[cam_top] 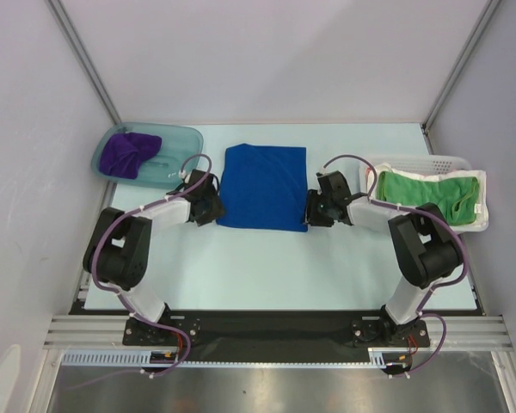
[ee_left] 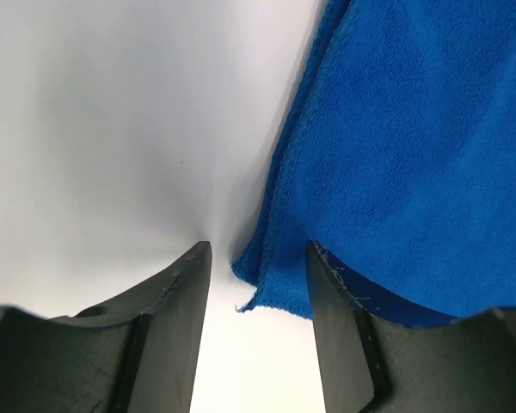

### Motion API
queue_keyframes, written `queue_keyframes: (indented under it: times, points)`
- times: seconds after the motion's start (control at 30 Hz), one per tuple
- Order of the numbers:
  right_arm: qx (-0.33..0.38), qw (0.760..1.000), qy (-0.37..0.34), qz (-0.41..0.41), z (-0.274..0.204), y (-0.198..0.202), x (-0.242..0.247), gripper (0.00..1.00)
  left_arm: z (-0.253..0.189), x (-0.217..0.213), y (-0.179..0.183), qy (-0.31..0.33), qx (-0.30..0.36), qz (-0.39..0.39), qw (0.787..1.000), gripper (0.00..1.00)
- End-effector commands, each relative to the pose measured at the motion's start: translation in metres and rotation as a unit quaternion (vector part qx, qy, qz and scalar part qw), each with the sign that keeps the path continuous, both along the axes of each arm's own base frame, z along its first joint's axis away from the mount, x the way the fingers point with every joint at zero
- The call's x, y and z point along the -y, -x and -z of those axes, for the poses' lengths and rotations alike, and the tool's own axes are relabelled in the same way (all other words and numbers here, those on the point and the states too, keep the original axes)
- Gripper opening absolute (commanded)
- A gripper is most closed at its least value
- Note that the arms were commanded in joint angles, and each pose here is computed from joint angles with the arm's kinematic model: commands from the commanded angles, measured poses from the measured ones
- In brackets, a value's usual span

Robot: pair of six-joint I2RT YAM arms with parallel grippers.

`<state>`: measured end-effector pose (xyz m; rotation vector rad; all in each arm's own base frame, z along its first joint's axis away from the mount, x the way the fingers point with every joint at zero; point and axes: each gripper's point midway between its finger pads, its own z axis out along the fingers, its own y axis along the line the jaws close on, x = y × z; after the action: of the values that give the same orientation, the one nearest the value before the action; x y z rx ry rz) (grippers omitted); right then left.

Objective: Fold and stack the towels
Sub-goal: Fold the towel

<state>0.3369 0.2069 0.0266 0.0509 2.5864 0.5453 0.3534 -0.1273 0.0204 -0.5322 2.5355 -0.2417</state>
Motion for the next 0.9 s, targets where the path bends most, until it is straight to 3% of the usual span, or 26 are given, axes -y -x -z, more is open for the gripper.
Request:
queue_keyframes:
  times: [0.0, 0.2, 0.37, 0.47, 0.6, 0.87]
  points:
    - [0.014, 1.000, 0.002, 0.012, 0.006, -0.009, -0.004, 0.45, 0.004, 0.001, -0.005, 0.007, 0.005, -0.004, 1.000, 0.53]
    - [0.009, 1.000, 0.002, 0.011, 0.013, -0.005, -0.008, 0.43, 0.009, 0.008, 0.003, 0.033, -0.002, -0.001, 0.999, 0.42]
    - [-0.005, 1.000, 0.009, 0.013, 0.021, 0.000, -0.006, 0.31, 0.018, 0.013, 0.010, 0.050, -0.011, 0.001, 0.999, 0.13]
    - [-0.010, 1.000, 0.016, 0.017, 0.019, 0.001, -0.001, 0.19, 0.014, 0.016, 0.010, 0.059, -0.005, 0.005, 0.998, 0.00]
    - [-0.013, 0.999, 0.039, 0.019, 0.007, 0.006, 0.010, 0.05, -0.003, 0.025, 0.017, 0.077, 0.006, 0.019, 0.997, 0.00]
    - [-0.053, 0.996, 0.069, 0.007, 0.001, 0.062, 0.031, 0.05, -0.013, 0.018, 0.074, 0.092, -0.011, 0.014, 0.996, 0.00]
